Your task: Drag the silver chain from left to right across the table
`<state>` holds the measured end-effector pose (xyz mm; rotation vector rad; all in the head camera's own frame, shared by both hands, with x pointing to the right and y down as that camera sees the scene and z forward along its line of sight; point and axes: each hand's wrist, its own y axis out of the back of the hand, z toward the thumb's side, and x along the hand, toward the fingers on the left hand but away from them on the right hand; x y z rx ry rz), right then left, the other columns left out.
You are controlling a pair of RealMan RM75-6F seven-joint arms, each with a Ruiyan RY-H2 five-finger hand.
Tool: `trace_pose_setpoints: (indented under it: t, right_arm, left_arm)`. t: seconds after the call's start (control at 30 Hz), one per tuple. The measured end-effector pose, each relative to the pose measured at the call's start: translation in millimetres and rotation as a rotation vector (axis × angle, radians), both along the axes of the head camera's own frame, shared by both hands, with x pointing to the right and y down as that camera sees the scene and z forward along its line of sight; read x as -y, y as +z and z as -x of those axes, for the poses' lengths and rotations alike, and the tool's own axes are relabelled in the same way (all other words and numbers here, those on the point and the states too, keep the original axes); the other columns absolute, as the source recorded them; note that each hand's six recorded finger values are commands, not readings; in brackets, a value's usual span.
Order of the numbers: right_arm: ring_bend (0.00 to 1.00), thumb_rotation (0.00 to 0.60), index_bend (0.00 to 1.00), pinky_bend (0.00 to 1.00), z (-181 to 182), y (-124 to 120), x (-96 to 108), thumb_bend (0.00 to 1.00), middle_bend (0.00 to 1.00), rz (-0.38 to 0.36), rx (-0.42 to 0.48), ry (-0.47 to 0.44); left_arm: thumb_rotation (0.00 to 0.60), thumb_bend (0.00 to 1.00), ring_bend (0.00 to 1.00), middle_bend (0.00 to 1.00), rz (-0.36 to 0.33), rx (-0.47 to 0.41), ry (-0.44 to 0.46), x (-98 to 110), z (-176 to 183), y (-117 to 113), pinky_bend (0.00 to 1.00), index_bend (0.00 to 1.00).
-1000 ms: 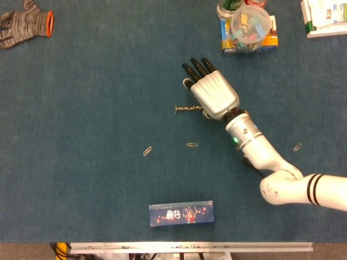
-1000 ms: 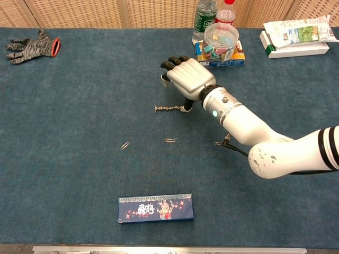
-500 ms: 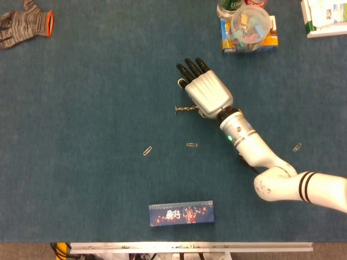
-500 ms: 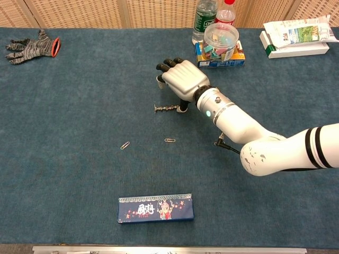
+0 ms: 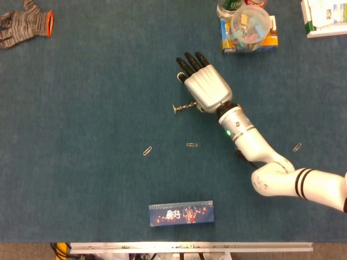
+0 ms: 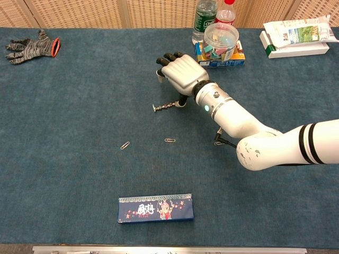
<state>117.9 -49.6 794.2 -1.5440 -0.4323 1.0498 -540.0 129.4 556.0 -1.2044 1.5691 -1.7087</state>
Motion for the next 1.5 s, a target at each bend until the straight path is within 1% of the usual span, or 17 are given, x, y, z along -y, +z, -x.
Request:
trace_pose_setpoints:
  t: [0.2, 0.4, 0.47, 0.77, 1.1, 1.5]
  right_arm:
    - [0.00, 0.600, 0.36, 0.12, 0.6, -5.1, 4.4, 0.00, 0.11, -0.003, 0.022, 0.005]
    - [0.00, 0.600, 0.36, 0.12, -1.5, -8.3, -0.9, 0.00, 0.11, 0.009, 0.029, -0.008]
    - [0.00, 0.600, 0.39, 0.12, -3.0, -8.4, -3.2, 0.01, 0.11, 0.013, 0.025, -0.012]
    - [0.00, 0.600, 0.46, 0.12, -11.6, -2.8, -7.7, 0.08, 0.11, 0.036, -0.012, -0.004]
    - [0.00, 0.600, 0.49, 0.12, -9.2, 5.2, -10.6, 0.13, 0.11, 0.071, -0.025, 0.003]
    - [0.00, 0.600, 0.50, 0.12, -5.8, 7.1, -14.6, 0.25, 0.11, 0.098, -0.014, 0.004]
  left_arm:
    - [0.600, 0.12, 0.06, 0.20, 0.001, 0.003, -0.002, 0.2, 0.8, 0.4, 0.01, 0.55]
    - [0.600, 0.12, 0.06, 0.20, 0.002, 0.005, -0.004, 0.0, 1.1, 0.5, 0.01, 0.55]
    - [0.600, 0.12, 0.06, 0.20, 0.002, 0.004, -0.004, 0.0, 1.2, 0.4, 0.01, 0.55]
    - [0.600, 0.12, 0.06, 0.20, 0.002, 0.002, -0.006, -0.4, 1.5, -0.2, 0.01, 0.55]
    - [0.600, 0.12, 0.06, 0.20, -0.002, 0.004, -0.013, -1.4, 3.4, -2.3, 0.01, 0.55]
    - [0.600, 0.12, 0.06, 0.20, -0.005, -0.002, -0.016, -1.6, 4.1, -3.7, 0.01, 0.55]
